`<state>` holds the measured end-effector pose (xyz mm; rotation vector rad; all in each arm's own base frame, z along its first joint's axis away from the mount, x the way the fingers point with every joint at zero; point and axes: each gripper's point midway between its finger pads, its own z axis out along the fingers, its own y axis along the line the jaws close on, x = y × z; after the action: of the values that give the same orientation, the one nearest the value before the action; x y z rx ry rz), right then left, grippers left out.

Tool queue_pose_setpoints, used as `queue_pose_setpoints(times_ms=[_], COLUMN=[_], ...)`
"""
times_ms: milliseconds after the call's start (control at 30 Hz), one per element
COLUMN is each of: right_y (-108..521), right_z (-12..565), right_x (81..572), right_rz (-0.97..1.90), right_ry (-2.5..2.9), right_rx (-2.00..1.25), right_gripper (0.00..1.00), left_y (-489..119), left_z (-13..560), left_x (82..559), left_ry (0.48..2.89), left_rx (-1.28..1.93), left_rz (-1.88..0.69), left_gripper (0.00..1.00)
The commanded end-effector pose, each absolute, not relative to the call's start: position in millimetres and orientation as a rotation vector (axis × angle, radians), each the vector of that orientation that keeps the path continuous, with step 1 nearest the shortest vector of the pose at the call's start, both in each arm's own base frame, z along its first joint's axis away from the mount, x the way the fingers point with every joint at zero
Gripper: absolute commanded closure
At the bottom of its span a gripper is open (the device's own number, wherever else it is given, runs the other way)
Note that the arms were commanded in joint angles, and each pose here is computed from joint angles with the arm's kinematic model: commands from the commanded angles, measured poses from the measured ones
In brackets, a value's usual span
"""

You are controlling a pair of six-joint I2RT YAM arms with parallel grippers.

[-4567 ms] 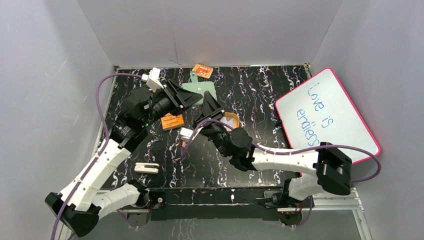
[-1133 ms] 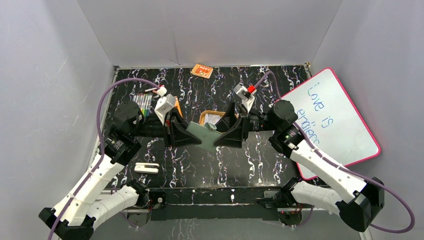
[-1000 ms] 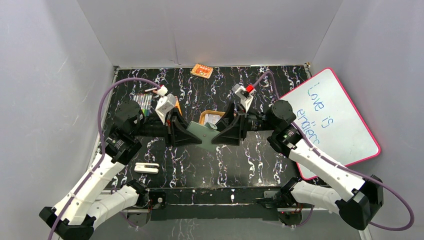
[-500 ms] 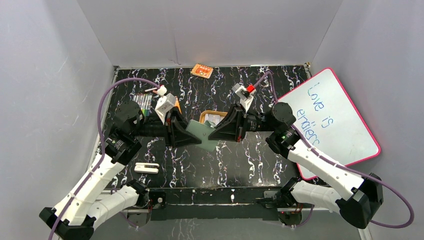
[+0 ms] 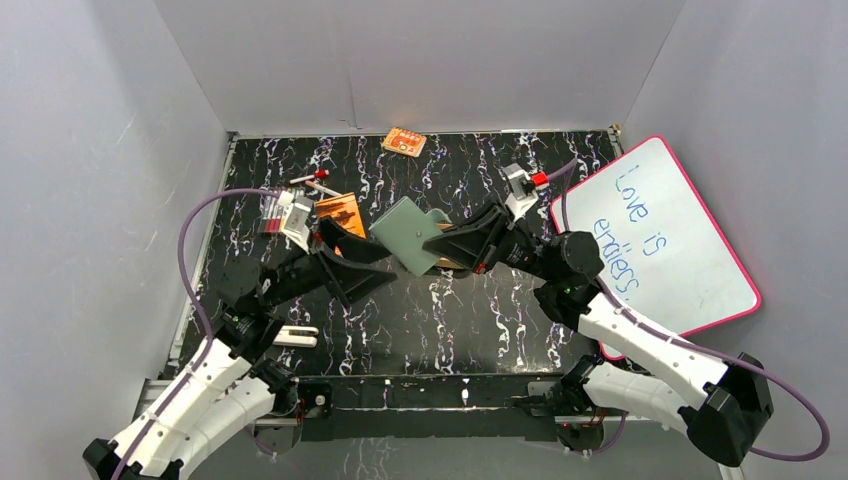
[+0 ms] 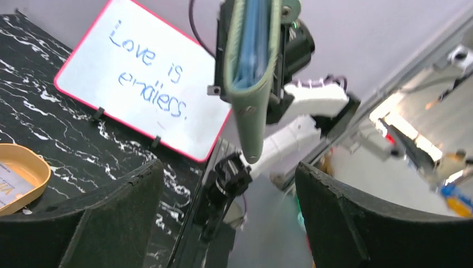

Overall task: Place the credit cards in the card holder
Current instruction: Close the card holder.

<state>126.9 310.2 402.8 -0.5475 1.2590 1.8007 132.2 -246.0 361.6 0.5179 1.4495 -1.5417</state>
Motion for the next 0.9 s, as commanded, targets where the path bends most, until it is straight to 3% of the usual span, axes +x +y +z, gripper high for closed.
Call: queue_pose_setpoints(times_ms=[0, 433, 767, 867], right_y=[293, 312, 314, 315], right_z=[452, 443, 438, 436], right_x=[134, 147, 157, 158], right_rz=[1.822, 1.823, 1.816, 1.823], right_ry=[1.028, 1.053, 1.061, 1.060], right_rx=[-0.356, -0.170, -0.052, -0.039], right_gripper=[1.00, 1.00, 1.00, 1.00], left_y=[-225, -238, -241, -246], left_z=[421, 436, 441, 439], left_x=[146, 185, 181, 180], left_ry=[1.203, 1.193, 1.171, 1.195], left_rx=[0.225, 0.083, 0.079, 0.086], left_rz=[-1.628, -1.670, -1.724, -1.758], left_gripper=[0.15, 0.25, 0.50, 0.52])
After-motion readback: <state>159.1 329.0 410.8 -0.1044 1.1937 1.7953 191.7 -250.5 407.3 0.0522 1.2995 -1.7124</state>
